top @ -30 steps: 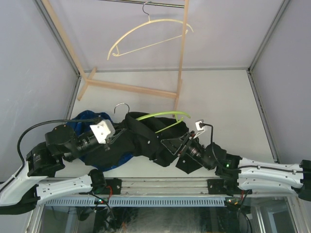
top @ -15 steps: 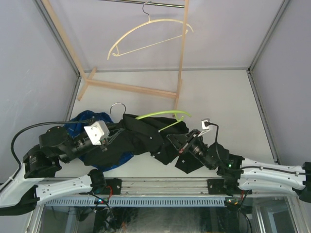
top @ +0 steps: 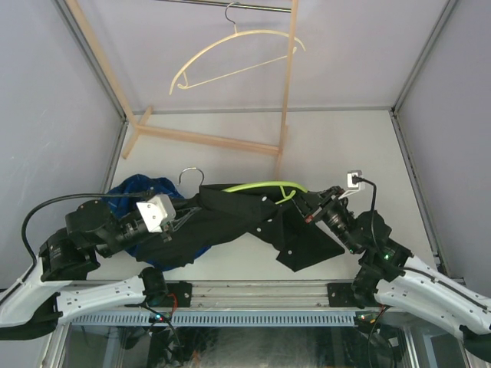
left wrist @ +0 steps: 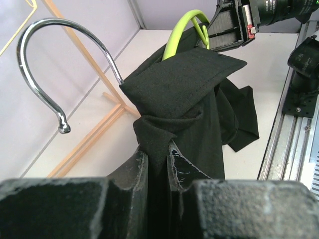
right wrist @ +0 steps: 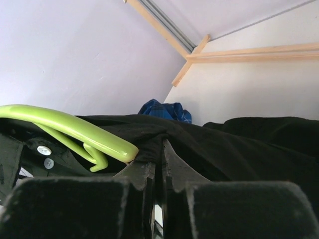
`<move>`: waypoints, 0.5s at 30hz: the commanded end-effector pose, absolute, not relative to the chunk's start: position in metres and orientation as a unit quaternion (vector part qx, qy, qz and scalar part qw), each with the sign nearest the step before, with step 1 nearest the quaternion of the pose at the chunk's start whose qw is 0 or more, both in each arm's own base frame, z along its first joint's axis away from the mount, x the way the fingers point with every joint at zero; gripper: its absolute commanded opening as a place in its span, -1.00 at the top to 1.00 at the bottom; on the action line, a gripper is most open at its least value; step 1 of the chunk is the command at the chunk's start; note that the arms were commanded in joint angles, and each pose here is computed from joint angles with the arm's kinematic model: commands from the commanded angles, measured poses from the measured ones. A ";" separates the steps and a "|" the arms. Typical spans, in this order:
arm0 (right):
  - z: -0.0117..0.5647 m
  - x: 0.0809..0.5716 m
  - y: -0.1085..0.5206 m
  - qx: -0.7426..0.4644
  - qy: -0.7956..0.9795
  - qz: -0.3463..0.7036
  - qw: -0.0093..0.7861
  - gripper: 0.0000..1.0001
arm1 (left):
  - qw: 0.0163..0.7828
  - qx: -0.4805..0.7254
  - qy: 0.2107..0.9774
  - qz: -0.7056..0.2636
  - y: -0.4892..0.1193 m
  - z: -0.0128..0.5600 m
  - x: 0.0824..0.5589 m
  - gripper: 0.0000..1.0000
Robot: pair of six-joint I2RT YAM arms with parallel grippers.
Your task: Place the shirt on the hanger
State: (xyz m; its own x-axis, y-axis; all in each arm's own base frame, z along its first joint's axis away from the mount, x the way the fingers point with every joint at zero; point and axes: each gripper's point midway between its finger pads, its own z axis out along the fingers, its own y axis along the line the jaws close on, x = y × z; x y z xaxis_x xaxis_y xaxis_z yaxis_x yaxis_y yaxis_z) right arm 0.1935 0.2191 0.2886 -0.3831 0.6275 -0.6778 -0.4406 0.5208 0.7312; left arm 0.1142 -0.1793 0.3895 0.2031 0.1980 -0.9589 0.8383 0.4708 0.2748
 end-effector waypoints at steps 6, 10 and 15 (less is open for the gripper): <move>0.299 0.208 0.182 0.050 0.691 0.399 0.601 1.00 | 0.674 0.408 0.558 -0.261 -0.166 0.417 0.115 0.99; 0.289 0.201 0.185 -0.002 0.707 0.386 0.593 0.41 | 0.674 0.407 0.563 -0.252 -0.167 0.415 0.119 0.99; 0.267 0.179 0.168 -0.045 0.738 0.353 0.573 0.04 | 0.669 0.409 0.574 -0.238 -0.168 0.411 0.124 0.99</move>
State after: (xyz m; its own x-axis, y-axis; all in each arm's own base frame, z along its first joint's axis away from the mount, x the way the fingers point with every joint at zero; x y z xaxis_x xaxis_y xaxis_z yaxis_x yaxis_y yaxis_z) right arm 0.1871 0.1957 0.2798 -0.3629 0.4413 -0.8207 -0.4918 0.6574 0.5709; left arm 0.1157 -0.1772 0.3884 0.2000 0.2048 -0.9582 0.8325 0.4801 0.2764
